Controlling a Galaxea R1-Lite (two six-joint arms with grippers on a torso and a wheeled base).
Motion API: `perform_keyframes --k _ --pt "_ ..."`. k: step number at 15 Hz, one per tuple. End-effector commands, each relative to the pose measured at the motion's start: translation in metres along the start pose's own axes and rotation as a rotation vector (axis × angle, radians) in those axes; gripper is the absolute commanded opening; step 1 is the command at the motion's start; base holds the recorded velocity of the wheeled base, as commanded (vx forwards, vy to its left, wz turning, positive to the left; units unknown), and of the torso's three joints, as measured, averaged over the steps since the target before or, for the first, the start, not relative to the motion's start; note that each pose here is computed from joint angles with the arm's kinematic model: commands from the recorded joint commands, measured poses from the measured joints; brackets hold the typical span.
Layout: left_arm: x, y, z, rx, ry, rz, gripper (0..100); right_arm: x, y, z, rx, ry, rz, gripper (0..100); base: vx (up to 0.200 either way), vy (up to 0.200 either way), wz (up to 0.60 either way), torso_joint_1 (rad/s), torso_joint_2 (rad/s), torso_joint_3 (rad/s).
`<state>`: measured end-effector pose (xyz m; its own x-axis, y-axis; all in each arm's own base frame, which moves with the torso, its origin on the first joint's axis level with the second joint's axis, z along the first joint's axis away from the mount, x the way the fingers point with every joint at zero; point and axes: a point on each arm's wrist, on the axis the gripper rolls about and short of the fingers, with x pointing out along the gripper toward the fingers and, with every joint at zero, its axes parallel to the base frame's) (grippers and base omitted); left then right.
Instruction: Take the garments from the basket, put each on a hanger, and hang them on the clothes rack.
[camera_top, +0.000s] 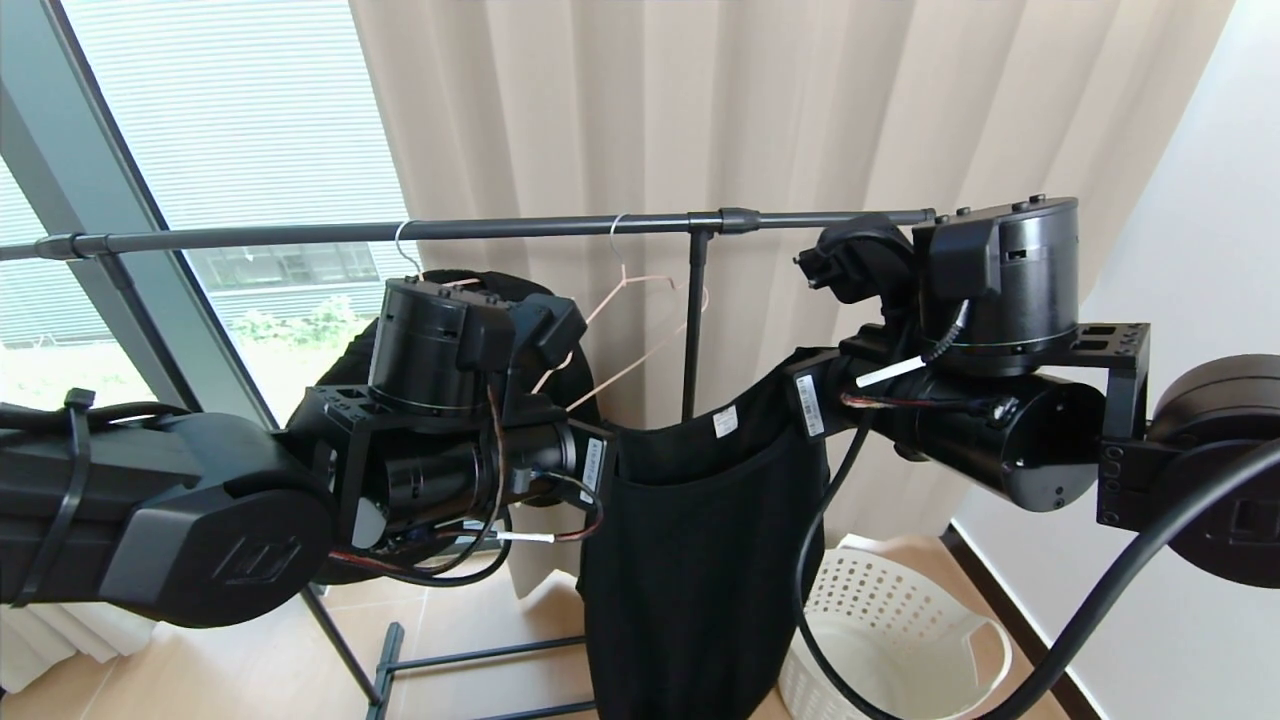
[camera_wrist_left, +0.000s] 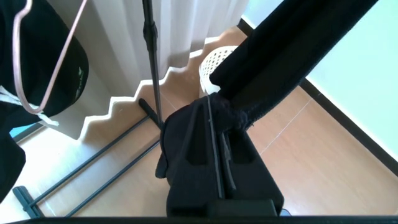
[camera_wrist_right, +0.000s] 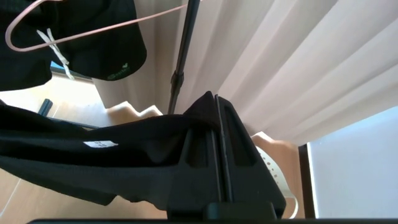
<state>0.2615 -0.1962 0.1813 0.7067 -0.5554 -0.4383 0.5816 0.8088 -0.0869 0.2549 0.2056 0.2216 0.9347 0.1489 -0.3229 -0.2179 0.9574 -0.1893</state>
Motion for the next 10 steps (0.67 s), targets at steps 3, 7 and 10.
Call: perform_keyframes --k 3,7,10 --pt "0.0006 0.0026 -0.0031 -0.004 0.01 0.007 0 0.0104 0.0061 0.0011 -0.003 0.004 -0.001 0 0.0 0.0 0.0 0.0 0.0 0.0" --pt "-0.0002 0.0026 0.0031 -0.005 -0.011 0.01 0 0.0075 0.0044 0.0018 -0.004 0.003 0.001 0 0.0 0.0 0.0 0.0 0.0 0.0" --pt "0.0007 0.0027 0.0029 -0.003 -0.01 0.01 0 0.0042 0.0025 0.0019 -0.006 0.003 -0.001 0 0.0 0.0 0.0 0.0 0.0 0.0"
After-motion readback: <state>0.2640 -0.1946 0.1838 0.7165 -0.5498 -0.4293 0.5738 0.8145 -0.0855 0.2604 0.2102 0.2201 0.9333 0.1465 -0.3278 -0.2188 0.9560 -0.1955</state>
